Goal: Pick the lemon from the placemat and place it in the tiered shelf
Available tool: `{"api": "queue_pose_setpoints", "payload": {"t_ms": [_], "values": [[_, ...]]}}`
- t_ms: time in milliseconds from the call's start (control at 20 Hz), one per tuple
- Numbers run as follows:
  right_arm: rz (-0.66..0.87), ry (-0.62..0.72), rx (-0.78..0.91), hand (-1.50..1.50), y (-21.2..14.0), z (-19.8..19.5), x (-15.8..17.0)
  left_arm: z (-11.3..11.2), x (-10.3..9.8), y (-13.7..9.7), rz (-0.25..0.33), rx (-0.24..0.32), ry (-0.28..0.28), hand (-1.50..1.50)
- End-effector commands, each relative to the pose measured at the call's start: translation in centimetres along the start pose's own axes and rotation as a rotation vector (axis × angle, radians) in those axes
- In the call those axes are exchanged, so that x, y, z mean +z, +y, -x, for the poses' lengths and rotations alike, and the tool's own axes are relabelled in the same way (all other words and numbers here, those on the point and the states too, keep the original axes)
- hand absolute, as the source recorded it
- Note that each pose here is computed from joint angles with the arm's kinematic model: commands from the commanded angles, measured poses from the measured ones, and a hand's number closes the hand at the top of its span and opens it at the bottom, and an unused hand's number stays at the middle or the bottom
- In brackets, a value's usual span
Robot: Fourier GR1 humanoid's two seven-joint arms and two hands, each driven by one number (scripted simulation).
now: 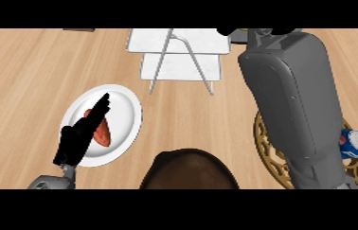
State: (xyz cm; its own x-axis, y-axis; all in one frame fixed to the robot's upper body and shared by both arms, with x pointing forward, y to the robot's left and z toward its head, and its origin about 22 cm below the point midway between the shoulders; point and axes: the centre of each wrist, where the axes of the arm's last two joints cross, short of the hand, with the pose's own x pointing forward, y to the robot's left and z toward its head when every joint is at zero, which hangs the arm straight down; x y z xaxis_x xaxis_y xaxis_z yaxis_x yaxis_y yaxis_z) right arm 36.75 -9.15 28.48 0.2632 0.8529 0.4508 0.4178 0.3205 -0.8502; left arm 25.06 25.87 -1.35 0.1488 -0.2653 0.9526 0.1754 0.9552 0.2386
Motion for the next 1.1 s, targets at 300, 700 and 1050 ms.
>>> {"api": "queue_pose_setpoints", "payload": {"t_ms": [300,700,1050], "values": [[-0.127,0.007,0.058,1.5,4.2,-0.6,-6.4,2.0,0.1,-1.3,0.009,-0.001,0.057,0.0],[-0.275,0.029,-0.047,1.5,9.7,-0.2,-5.9,0.5,-0.7,-2.8,0.014,-0.015,0.025,0.0],[-0.324,0.251,-0.69,-1.5,9.3,2.0,-7.0,-0.2,-0.8,-1.6,0.024,-0.021,0.017,0.0]]}}
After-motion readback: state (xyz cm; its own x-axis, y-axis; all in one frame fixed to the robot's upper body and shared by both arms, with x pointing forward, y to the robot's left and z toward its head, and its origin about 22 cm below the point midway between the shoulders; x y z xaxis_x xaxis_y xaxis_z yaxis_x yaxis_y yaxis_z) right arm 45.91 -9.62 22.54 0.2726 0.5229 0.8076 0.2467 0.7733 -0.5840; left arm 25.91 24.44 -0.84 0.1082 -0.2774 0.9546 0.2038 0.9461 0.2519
